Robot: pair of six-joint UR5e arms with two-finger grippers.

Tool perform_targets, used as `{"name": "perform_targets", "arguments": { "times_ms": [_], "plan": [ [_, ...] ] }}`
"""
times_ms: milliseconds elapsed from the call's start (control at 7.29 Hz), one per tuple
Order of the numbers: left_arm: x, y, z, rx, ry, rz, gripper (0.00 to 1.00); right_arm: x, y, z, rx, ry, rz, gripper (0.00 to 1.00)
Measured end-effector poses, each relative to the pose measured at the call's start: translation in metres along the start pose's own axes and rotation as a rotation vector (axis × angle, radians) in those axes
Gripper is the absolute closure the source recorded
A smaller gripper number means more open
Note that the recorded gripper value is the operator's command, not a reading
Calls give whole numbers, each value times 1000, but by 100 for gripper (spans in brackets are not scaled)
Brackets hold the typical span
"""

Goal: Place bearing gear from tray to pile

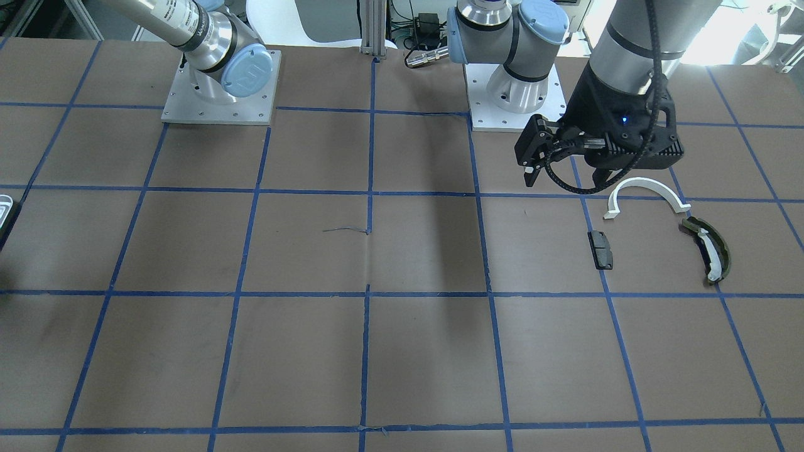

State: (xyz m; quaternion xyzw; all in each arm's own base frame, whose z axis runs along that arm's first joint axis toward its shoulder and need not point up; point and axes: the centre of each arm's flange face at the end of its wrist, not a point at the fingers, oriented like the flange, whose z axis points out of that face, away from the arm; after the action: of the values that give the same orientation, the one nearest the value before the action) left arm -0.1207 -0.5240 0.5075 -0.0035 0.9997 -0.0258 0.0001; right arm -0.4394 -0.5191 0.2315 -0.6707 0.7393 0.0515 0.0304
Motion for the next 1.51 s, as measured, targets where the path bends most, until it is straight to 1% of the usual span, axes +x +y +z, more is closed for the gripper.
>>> {"name": "perform_targets", "arguments": {
  "times_ms": [137, 275, 412, 686, 824, 961, 1235, 1373, 1510],
  "plan": [
    [0, 0, 0, 0, 0, 0, 0, -12, 7, 24, -4, 12, -55, 12],
    [0, 0, 0, 1, 1, 0, 0, -20, 7, 41, -9, 32, -101, 15],
    [0, 0, -1, 2, 2, 0, 0, -25, 4, 51, -7, 43, -122, 21],
    [0, 0, -1, 3, 4, 0, 0, -30, 5, 56, -9, 56, -129, 43],
    [0, 0, -1, 3, 4, 0, 0, -30, 7, 56, -24, 70, -125, 50],
    [0, 0, -1, 3, 4, 0, 0, -29, 9, 55, -37, 81, -122, 54],
    [0, 0, 0, 2, 5, 0, 0, -30, 9, 56, -41, 83, -112, 56],
    [0, 0, 0, 1, 6, 0, 0, -30, 8, 56, -39, 81, -106, 64],
    [0, 0, 0, 1, 7, 0, 0, -31, 7, 56, -36, 79, -103, 76]
  ]
}}
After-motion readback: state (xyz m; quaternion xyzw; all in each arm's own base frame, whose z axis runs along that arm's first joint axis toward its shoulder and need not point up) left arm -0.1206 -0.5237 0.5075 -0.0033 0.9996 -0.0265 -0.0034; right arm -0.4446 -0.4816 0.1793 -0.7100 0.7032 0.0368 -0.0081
